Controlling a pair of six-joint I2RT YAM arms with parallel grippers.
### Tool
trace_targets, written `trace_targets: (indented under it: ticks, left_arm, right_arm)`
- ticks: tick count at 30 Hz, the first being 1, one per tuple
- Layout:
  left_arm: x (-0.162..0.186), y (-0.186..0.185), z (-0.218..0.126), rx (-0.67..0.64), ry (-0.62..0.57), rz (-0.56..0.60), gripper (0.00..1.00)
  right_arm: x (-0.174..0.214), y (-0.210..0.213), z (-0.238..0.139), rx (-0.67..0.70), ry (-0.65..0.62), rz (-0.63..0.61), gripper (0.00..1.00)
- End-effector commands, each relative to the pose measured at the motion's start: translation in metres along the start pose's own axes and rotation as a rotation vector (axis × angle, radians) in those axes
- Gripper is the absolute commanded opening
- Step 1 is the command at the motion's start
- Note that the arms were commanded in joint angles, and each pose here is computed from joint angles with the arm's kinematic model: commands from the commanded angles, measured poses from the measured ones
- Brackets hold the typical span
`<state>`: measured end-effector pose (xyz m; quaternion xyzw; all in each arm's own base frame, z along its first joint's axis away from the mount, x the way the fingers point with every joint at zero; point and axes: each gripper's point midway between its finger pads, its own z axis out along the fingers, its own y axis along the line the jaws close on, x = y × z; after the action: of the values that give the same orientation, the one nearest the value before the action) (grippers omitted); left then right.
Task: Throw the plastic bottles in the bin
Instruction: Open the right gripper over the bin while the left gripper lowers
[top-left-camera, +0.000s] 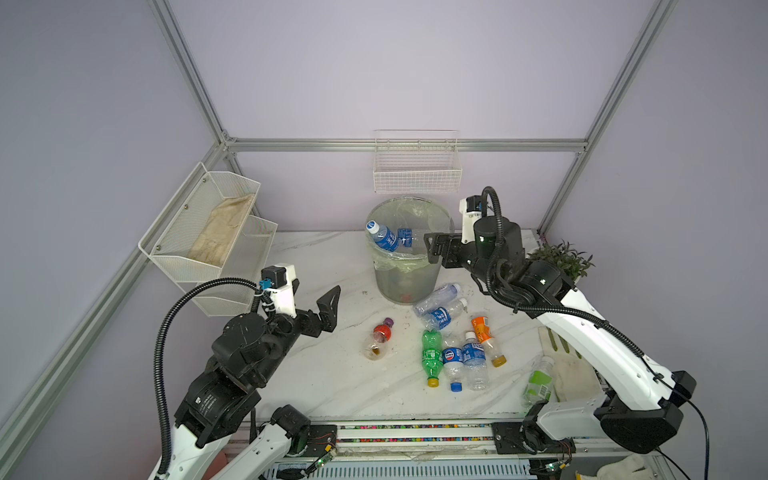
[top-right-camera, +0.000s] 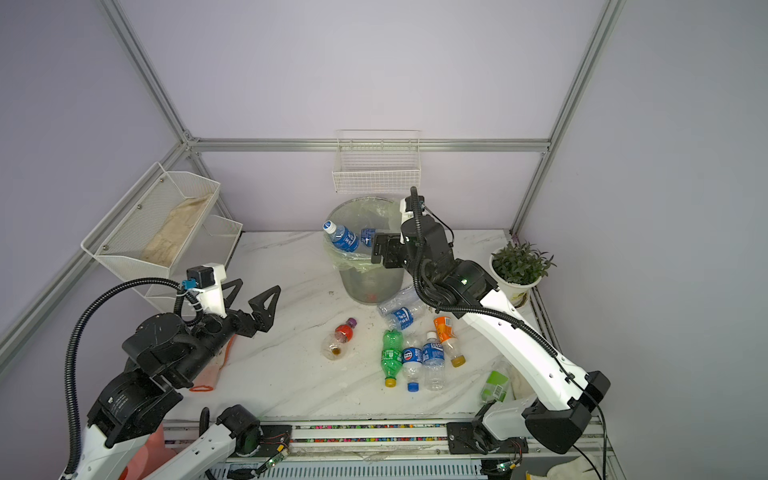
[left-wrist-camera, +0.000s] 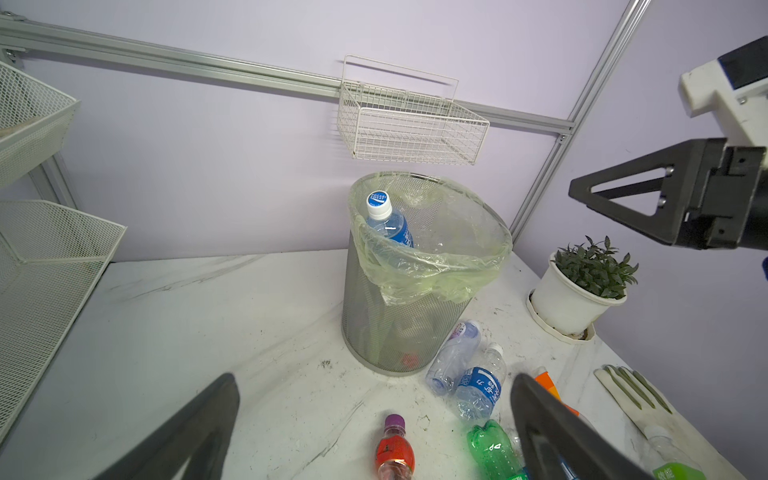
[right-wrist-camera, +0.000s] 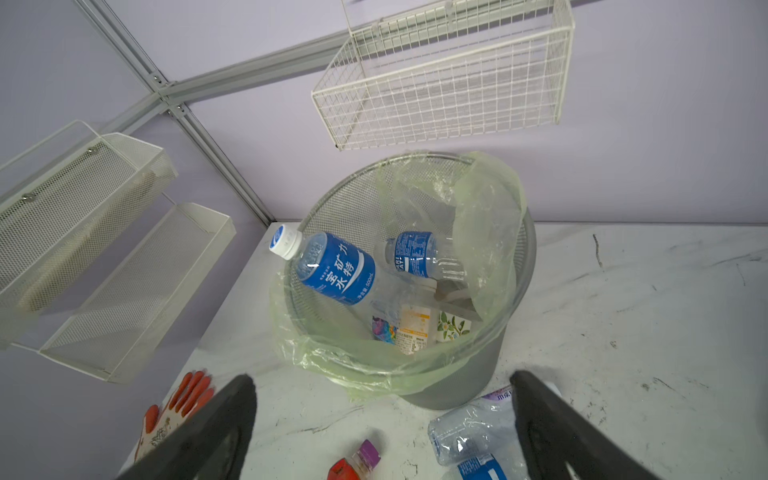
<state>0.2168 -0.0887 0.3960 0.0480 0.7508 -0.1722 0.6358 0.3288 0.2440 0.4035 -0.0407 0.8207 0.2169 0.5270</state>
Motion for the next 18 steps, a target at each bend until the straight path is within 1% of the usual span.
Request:
trace_targets:
  ticks: [1,6,10,14,18]
  left_arm:
    - [0.020,-0.005,0.015,0.024,0.054,-0.009,1.00]
    - [0.051,-0.009,0.031,0.044,0.147,-0.030,1.00]
    - [0.083,-0.015,0.043,0.074,0.245,-0.055,1.00]
    - [0.115,-0.013,0.051,0.066,0.328,-0.093,1.00]
    - [0.138,-0.012,0.057,0.062,0.385,-0.115,1.00]
  right_arm:
    - [-0.003,-0.010,-0.019,0.018,-0.024,0.042,0.97]
    - [0.009,-0.023,-0.026,0.048,-0.013,0.060,0.97]
    - [0.017,-0.031,-0.031,0.062,-0.009,0.074,0.98]
    - [0.020,-0.036,-0.036,0.074,-0.013,0.084,0.97]
    - [0.024,-0.040,-0.038,0.080,-0.010,0.090,0.97]
